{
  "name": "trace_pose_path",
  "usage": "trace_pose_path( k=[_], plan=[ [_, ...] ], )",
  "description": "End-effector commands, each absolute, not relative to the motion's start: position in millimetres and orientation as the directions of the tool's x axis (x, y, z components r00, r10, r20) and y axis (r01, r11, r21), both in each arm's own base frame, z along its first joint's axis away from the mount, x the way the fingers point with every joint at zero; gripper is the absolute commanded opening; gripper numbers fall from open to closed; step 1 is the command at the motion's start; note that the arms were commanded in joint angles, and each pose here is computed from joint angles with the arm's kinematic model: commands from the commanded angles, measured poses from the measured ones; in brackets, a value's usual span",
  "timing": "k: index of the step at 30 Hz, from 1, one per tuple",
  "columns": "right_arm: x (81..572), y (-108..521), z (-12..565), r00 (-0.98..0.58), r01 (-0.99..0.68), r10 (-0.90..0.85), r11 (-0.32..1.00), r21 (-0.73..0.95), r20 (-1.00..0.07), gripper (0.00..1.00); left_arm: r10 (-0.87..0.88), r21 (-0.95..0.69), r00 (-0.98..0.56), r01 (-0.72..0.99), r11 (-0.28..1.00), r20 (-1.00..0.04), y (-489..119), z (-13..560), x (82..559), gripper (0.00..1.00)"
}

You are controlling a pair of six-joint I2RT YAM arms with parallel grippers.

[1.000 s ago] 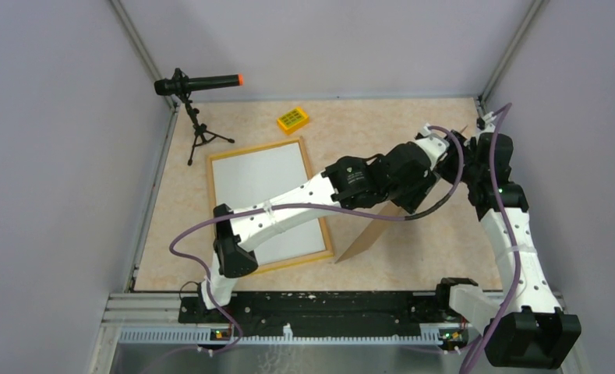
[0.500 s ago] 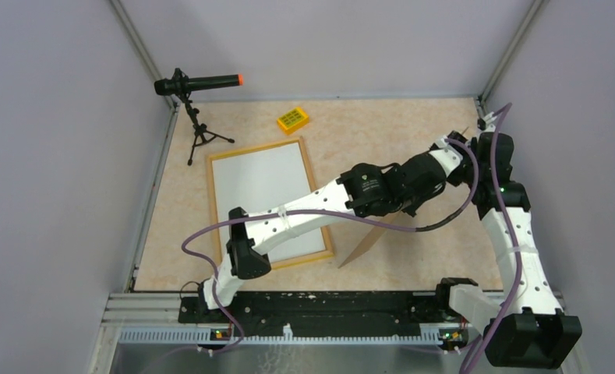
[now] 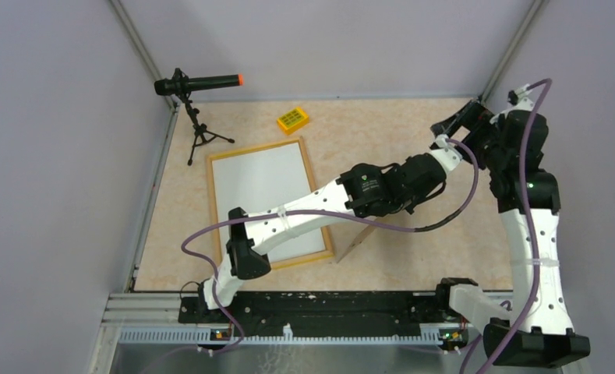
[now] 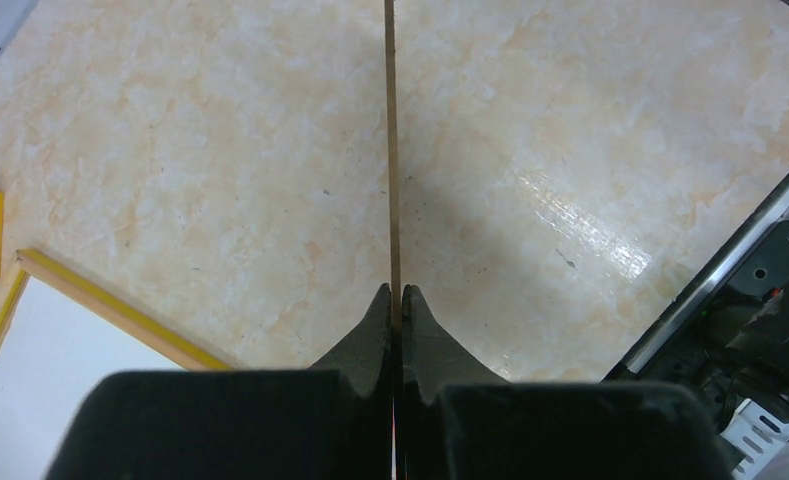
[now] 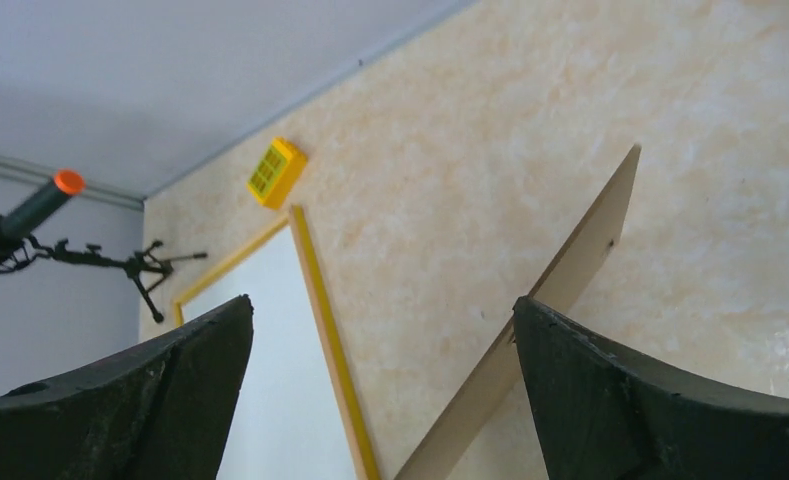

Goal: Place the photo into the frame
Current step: Turn over the photo frame item.

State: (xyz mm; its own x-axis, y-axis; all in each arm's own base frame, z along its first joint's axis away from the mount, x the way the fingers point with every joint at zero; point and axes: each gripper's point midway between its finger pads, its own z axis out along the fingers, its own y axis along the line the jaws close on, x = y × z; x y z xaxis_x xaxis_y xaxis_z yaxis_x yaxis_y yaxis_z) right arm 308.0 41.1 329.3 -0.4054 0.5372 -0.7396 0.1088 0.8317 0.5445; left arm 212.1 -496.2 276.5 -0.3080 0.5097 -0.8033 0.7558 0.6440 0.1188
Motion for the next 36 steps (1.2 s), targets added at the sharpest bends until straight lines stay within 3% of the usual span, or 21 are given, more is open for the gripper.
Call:
trace_pose_path(
  k=[1, 7, 12, 19, 32, 36],
  plan=[
    [284.8, 18.4, 402.4, -0.198, 0.134, 0.55, 0.835, 0.533, -0.812, 0.99, 0.516, 0.126, -0.293, 0.765, 0.632, -0.805, -492.4, 280.2, 210.2, 0.0],
    [247.3, -8.7, 446.3, 0.013, 0.171, 0.5, 0.852, 0.495, -0.866, 0.99, 0.424, 0.054, -0.32, 0.742, 0.668, -0.847, -482.4, 305.6, 223.7, 0.0],
    [238.8, -11.5, 436.7, 0.029, 0.176, 0.481, 0.861, 0.478, -0.876, 0.99, 0.229, -0.13, -0.401, 0.693, 0.709, -0.887, -452.0, 343.8, 251.8, 0.0],
    [254.5, 1.2, 400.0, -0.079, 0.153, 0.494, 0.864, 0.48, -0.866, 0.99, -0.044, -0.43, -0.549, 0.599, 0.676, -0.835, -372.6, 369.4, 289.0, 0.0],
    [295.1, 79.7, 270.5, -0.478, -0.043, 0.533, 0.78, 0.625, -0.698, 0.99, -0.408, -0.711, -0.602, 0.437, 0.551, -0.686, -218.2, 386.8, 282.2, 0.0],
    [294.2, 121.7, 230.0, -0.605, -0.093, 0.421, 0.806, 0.585, -0.676, 0.96, -0.468, -0.705, -0.563, 0.33, 0.628, -0.681, -172.8, 367.0, 281.0, 0.0]
  ],
)
